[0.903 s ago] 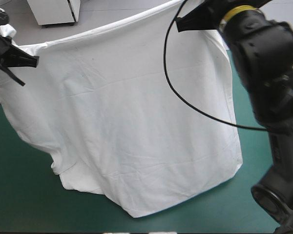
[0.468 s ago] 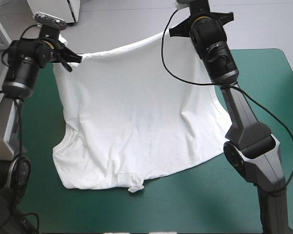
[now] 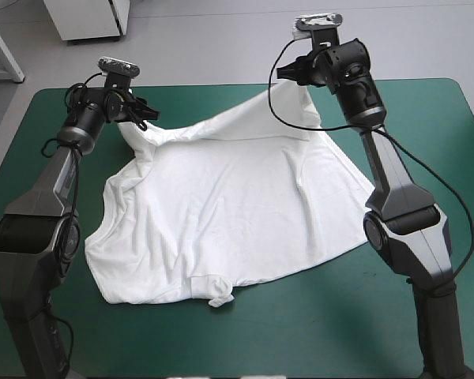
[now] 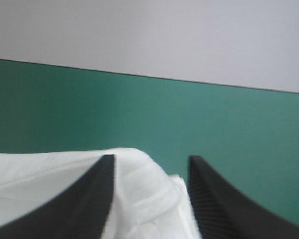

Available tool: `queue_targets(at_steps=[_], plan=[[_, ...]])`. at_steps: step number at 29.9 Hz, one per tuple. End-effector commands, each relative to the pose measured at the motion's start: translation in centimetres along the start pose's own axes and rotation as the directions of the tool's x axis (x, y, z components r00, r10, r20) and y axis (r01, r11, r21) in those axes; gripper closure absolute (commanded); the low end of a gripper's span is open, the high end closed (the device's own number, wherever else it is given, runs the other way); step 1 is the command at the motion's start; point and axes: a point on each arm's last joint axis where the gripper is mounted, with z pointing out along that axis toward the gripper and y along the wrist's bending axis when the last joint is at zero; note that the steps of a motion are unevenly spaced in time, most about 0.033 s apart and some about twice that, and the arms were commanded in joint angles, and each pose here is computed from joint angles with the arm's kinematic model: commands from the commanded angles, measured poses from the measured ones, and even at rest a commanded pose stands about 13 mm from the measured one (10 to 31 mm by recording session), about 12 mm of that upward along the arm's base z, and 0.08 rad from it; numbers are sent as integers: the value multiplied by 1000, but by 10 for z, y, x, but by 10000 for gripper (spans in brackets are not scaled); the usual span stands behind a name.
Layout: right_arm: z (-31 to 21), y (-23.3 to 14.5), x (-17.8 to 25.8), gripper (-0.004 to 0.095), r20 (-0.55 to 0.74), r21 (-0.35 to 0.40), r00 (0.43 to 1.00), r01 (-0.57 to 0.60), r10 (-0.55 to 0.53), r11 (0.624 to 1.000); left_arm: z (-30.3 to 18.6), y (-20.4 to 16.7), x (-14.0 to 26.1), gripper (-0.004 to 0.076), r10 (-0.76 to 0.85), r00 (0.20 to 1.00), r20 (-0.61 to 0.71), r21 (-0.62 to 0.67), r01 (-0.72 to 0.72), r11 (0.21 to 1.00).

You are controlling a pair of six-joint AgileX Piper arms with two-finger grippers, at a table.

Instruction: Fold the cloth

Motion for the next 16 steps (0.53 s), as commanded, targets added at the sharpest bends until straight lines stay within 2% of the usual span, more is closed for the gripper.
queue_targets(at_steps=[1,2,4,10,12,16], plan=[[-46,-24,-20,32,52,46,999,13,-16,999,-46,13,-33,78,12,987,159,-60,-3,998],[-47,-26,-18,-20,24,55,999,30,-31,998,-51,15,-35,74,22,989,147,-73,-12,997],[-58,-25,-20,-21,28,30,999,29,-30,999,-63,20,-38,84,34,994,106,-97,-24,995],[-109,-12,-28,58,55,-179,998,3,7,984,-114,29,-34,88,9,996,-84,-123,-19,992],[-127,-9,-26,74,50,-201,999,7,3,979,-130,34,-33,88,-5,995,-103,-130,-9,991],[-159,-1,-13,74,13,-210,999,38,-36,977,-167,48,-35,88,-48,998,-49,-146,41,988]])
